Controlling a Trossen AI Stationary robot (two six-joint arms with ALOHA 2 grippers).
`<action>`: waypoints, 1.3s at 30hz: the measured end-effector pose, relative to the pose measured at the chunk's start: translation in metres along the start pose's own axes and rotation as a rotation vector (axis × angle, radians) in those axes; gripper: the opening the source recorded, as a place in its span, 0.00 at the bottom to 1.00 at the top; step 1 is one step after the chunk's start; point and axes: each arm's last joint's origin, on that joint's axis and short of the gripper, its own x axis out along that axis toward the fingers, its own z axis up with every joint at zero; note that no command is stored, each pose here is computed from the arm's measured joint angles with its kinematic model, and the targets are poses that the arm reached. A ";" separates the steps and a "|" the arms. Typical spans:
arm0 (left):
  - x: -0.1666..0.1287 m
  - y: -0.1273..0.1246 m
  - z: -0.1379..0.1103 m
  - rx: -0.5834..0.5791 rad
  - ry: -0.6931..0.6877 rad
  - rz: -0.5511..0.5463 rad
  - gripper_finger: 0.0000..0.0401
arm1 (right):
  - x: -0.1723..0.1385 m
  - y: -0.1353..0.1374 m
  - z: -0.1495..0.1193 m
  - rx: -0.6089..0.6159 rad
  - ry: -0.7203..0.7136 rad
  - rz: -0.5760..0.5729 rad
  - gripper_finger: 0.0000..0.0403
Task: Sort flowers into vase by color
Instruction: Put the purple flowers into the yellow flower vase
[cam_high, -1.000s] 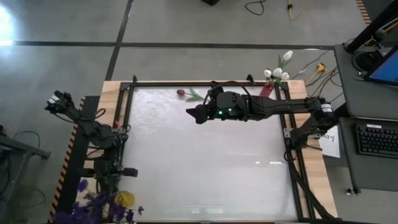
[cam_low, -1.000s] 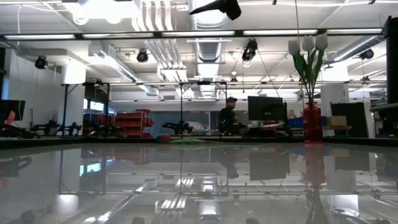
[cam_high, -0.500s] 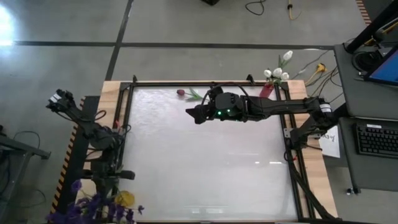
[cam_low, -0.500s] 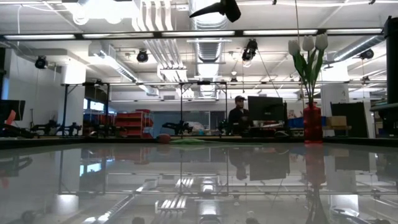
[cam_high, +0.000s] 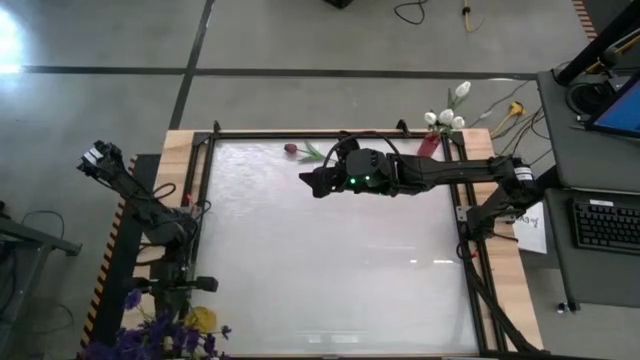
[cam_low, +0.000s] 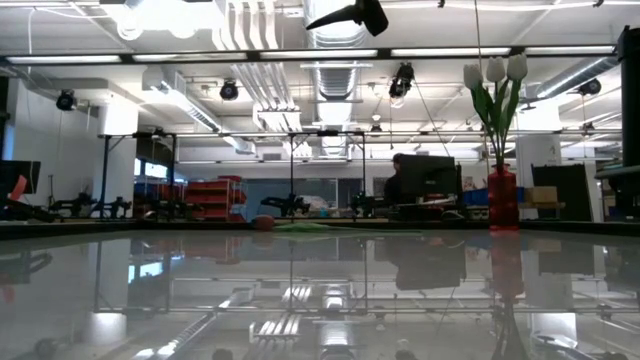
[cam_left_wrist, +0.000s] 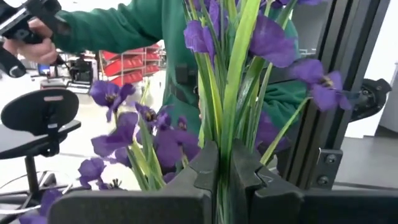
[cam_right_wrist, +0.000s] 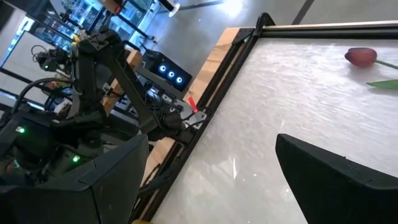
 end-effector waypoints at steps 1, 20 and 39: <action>0.000 0.000 -0.001 -0.004 0.001 0.004 0.00 | 0.000 0.000 0.000 0.000 0.000 0.000 0.86; -0.002 0.000 -0.013 0.009 0.006 0.085 0.00 | 0.000 0.000 0.000 0.008 0.001 -0.001 0.86; -0.005 -0.001 -0.027 -0.038 0.028 0.096 0.00 | 0.000 -0.001 -0.001 0.004 0.004 -0.005 0.86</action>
